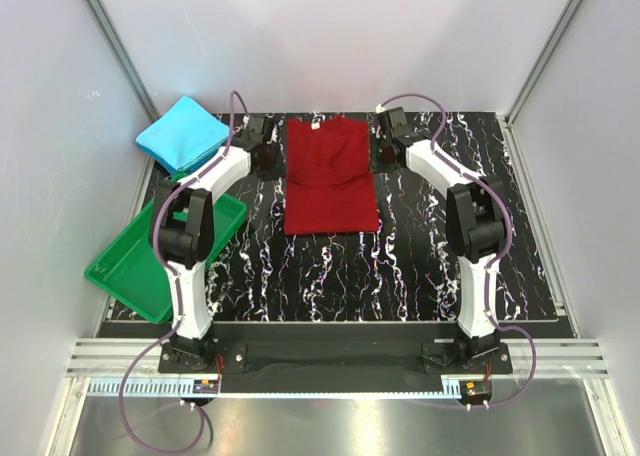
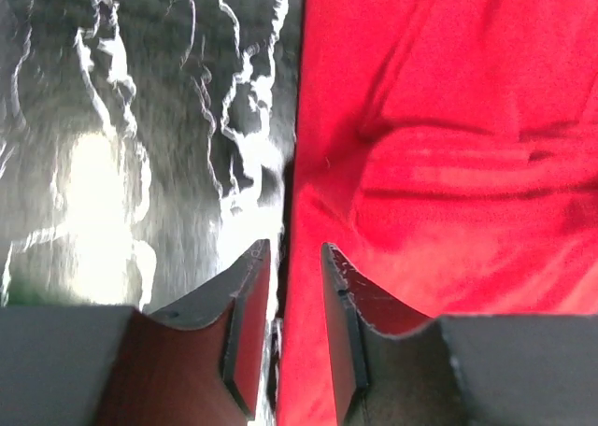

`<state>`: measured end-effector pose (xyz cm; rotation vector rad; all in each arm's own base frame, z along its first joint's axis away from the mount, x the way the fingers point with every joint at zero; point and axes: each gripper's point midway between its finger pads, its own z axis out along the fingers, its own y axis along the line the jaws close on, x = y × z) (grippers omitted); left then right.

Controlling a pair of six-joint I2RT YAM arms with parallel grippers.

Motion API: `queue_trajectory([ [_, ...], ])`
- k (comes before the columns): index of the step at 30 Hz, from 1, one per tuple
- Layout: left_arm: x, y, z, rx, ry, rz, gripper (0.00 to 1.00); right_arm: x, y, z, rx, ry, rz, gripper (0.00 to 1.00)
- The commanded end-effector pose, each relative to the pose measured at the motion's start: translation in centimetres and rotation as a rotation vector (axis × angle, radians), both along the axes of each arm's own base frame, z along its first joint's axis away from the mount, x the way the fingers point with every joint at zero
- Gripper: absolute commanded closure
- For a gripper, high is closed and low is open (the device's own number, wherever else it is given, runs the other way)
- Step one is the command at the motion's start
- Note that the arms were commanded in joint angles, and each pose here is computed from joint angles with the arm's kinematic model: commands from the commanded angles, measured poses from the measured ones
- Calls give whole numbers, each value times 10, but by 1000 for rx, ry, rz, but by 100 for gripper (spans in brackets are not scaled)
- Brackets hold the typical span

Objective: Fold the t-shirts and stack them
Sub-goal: Fold the tshirt

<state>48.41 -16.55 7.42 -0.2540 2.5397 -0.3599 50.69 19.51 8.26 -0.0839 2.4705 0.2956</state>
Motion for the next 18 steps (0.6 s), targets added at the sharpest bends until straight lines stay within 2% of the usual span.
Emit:
queue_trajectory([
  [1, -9, -14, 32, 22, -107, -17, 71, -17, 13, 22, 113, -11, -18, 79],
  [2, -16, -18, 22, 17, -82, -28, 78, -19, 15, 21, 119, -13, -23, 81],
  [5, -23, -32, 4, 4, -44, -68, 82, -22, 17, 11, 131, -5, -17, 85],
  [10, -19, -32, -15, 25, -15, -64, 83, -18, 25, 1, 163, -9, 5, 85],
  [14, 1, -32, -12, 55, -53, -56, 83, -11, 28, -11, 162, 1, 4, 85],
  [18, 14, -31, -25, 65, -35, -55, 82, -3, 28, -23, 148, 8, -6, 85],
])
